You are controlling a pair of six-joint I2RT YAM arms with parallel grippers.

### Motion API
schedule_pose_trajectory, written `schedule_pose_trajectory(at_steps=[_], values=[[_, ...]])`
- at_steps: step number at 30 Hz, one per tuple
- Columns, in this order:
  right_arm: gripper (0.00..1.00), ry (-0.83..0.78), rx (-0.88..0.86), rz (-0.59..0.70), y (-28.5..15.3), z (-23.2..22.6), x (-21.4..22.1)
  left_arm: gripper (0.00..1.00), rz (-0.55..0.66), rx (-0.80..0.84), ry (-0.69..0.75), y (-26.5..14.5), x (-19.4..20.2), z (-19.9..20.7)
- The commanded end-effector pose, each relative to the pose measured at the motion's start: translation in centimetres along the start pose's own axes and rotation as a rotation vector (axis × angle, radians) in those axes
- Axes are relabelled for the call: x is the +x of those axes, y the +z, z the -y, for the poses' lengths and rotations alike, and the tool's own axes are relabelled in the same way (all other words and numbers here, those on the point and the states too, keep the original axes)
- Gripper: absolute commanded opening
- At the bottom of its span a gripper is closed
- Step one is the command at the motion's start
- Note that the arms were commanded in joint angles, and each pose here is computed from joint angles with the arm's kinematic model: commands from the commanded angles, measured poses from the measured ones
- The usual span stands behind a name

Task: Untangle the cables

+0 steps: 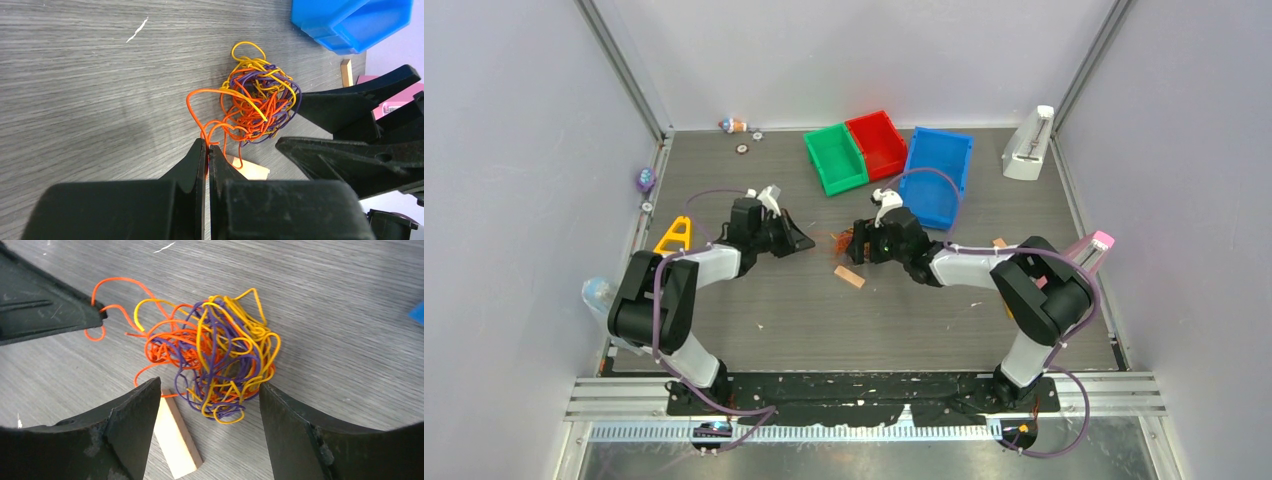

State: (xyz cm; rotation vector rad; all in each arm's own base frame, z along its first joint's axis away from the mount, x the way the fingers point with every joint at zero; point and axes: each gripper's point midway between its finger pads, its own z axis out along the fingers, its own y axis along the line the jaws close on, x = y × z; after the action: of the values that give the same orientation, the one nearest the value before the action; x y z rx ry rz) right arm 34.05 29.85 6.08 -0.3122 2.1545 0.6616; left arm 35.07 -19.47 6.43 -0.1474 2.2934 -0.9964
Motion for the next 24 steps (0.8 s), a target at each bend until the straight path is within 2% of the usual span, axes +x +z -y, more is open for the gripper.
schedule_pose_trajectory(at_steps=[1, 4, 6, 8, 9, 11, 13, 16, 17, 21, 24], values=[[0.76, 0.017, 0.107, 0.026, 0.2, 1.3, -1.5, 0.00, 0.018, 0.021, 0.051, -0.2, -1.0, 1.2], [0.68, 0.017, 0.092, 0.010, 0.6, 1.1, -1.2, 0.00, 0.011, 0.010, 0.069, -0.1, -0.9, 1.4], [0.62, 0.013, 0.071, -0.001, 0.8, 0.7, -1.1, 0.06, 0.009, 0.005, 0.095, -0.2, -0.8, 1.8], [0.50, 0.010, 0.050, -0.004, 0.9, 0.3, -1.1, 0.15, 0.015, -0.003, 0.132, -0.4, -0.9, 2.3], [0.37, 0.009, 0.017, -0.013, 0.9, -0.3, -0.9, 0.22, 0.018, -0.007, 0.152, -0.7, -0.9, 2.7], [0.21, 0.003, -0.013, -0.010, 0.9, -0.8, -1.1, 0.39, 0.026, -0.024, 0.197, -1.4, -1.0, 3.2], [0.12, -0.005, -0.069, -0.008, 0.8, -1.9, -1.1, 0.59, 0.056, -0.077, 0.245, -2.5, -1.1, 3.1], [0.06, -0.038, -0.151, 0.011, 0.3, -3.7, -1.4, 0.93, 0.132, -0.182, 0.267, -4.4, -1.5, 2.1], [0.06, -0.050, -0.187, 0.021, 0.2, -4.5, -1.6, 0.99, 0.161, -0.205, 0.256, -5.1, -1.7, 1.8], [0.05, -0.105, -0.327, 0.068, -1.1, -7.5, -2.0, 0.99, 0.263, -0.263, 0.212, -7.6, -2.9, 1.7], [0.05, -0.114, -0.388, 0.105, -2.1, -8.7, -2.4, 1.00, 0.327, -0.205, 0.259, -8.3, -3.7, 3.0]])
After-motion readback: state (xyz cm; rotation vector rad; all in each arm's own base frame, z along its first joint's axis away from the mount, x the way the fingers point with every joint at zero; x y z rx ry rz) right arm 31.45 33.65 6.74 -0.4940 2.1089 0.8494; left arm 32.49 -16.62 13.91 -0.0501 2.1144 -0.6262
